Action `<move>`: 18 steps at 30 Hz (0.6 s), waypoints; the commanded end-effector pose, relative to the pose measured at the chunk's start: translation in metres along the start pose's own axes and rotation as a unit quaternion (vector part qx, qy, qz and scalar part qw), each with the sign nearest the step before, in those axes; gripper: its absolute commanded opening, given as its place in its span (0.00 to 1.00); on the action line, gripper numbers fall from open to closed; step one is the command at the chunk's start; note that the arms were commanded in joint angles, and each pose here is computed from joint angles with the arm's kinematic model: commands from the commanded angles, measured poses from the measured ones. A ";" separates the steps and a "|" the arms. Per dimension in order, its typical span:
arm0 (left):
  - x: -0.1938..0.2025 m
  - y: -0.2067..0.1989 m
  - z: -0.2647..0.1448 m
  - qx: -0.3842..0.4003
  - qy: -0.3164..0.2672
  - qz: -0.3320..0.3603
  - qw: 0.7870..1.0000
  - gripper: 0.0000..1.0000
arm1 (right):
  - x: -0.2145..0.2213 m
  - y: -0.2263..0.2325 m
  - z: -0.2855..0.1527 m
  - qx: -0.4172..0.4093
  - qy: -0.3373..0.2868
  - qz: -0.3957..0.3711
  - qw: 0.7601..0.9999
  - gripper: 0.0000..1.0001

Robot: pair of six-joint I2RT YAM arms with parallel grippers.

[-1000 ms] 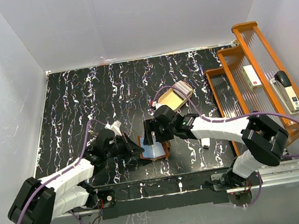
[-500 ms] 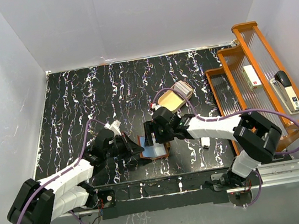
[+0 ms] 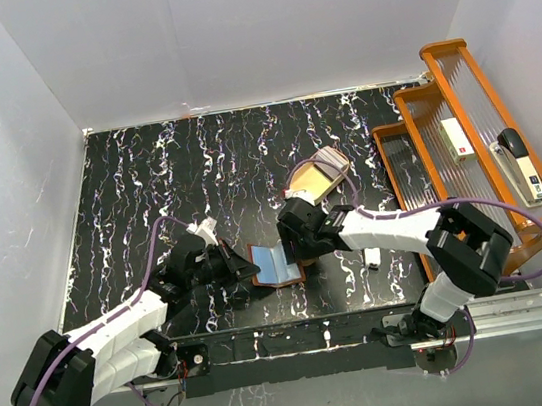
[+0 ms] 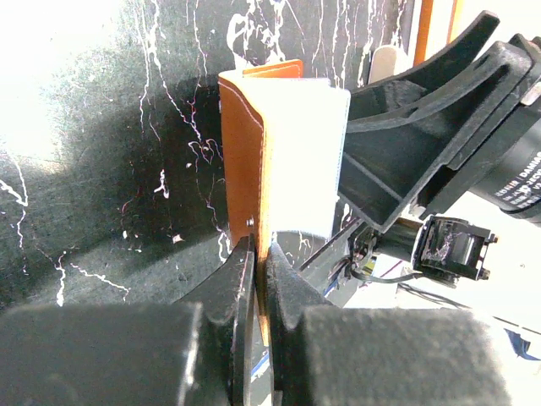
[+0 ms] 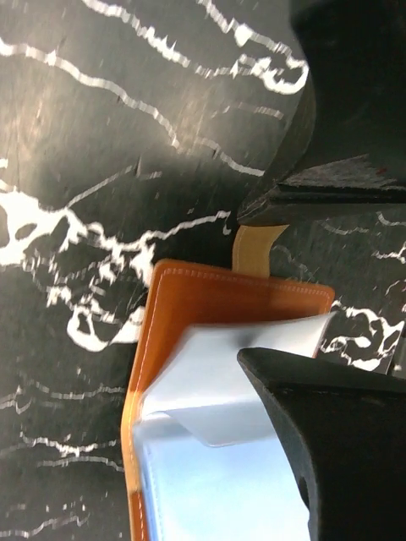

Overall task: Put the credit cards into the card holder
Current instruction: Open the card holder at the center of the board.

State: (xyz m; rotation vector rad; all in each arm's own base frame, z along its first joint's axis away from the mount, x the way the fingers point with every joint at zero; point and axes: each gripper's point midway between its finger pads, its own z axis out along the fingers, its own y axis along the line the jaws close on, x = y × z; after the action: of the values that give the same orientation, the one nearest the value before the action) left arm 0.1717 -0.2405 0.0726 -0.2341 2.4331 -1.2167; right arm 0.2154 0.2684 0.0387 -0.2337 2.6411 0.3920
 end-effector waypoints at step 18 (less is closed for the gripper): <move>-0.003 0.001 0.001 0.002 -0.016 -0.002 1.000 0.00 | -0.044 0.070 -0.047 -0.166 -0.065 0.009 0.984 0.26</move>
State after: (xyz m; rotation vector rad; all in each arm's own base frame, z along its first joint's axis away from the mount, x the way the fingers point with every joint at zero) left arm 0.1731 -0.2392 0.0712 -0.2575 2.4323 -1.2072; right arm 0.2122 0.3015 0.1116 -0.2800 2.5016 0.7096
